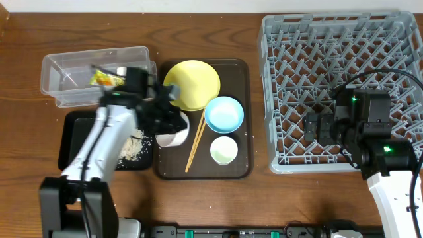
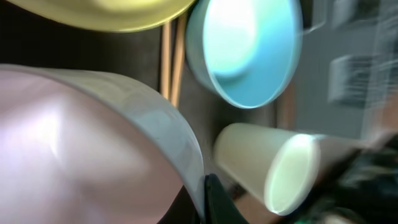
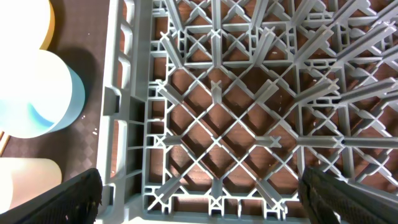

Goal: Sort waste into correct bins and load items into the dishwasher rack

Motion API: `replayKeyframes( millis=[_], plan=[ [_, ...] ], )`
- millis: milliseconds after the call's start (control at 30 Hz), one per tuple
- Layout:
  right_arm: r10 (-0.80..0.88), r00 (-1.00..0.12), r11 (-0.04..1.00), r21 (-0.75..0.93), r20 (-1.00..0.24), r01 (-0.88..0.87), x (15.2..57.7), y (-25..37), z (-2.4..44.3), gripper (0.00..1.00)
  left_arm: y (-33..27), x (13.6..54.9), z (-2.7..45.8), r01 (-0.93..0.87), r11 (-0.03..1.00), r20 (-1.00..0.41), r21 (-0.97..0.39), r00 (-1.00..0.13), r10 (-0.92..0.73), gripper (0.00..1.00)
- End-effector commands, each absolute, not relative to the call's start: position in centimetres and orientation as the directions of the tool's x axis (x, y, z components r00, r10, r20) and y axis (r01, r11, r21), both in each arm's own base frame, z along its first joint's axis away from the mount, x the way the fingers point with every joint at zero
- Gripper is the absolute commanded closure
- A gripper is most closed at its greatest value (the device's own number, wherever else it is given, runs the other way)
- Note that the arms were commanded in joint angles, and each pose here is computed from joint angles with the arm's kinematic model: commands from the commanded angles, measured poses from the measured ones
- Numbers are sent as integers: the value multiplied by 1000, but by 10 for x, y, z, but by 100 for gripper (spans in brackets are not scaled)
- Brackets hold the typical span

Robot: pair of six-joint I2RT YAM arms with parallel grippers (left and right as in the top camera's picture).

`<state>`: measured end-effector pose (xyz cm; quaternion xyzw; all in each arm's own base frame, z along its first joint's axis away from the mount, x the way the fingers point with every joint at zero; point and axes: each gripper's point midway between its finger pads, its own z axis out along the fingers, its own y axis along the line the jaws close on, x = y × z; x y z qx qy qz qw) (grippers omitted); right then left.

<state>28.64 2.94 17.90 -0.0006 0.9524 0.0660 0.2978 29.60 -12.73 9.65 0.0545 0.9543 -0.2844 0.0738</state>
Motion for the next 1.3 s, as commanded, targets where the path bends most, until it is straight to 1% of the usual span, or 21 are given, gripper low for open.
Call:
replayKeyframes(
  millis=[0,100,167,200,267,467,533,667,800,1000,1100,1167,1267],
  plan=[
    [44,-809,991,130,-587,-41,289,31,188,1,-112,300,79,131,945,-188,-298,-979,76,94],
    [44,-809,991,130,-587,-41,289,31,188,1,-128,298,78,196,945,-212,-261,-967,142,92],
    [43,-809,991,129,-587,-41,289,31,188,1,-131,298,77,209,949,-218,-235,-963,159,84],
    [43,-809,991,130,-586,-41,289,31,188,1,-131,297,77,202,953,-217,-226,-964,153,76],
    [43,-809,991,129,-586,-41,289,31,188,1,-132,297,76,202,954,-216,-224,-964,154,64],
    [43,-809,991,129,-586,-41,289,31,188,1,-133,297,86,207,951,-231,-229,-961,153,56],
    [43,-809,991,129,-586,-41,289,31,188,1,-136,297,96,216,946,-254,-240,-955,154,54],
    [43,-809,991,129,-586,-41,289,31,188,1,-152,292,121,265,911,-312,-316,-936,164,53],
    [43,-809,991,129,-587,-41,289,31,188,1,-172,279,128,316,875,-310,-366,-928,205,54],
    [43,-813,991,130,-580,-40,287,31,187,1,-201,254,108,394,845,-247,-362,-914,321,53],
    [43,-814,991,130,-579,-40,287,31,187,1,-205,248,88,409,859,-201,-307,-910,362,53],
    [43,-814,991,130,-579,-40,287,31,187,1,-205,246,76,391,879,-163,-273,-919,359,53],
    [43,-816,991,130,-577,-39,287,31,187,1,-207,241,59,386,885,-106,-261,-922,372,53]
  ],
)
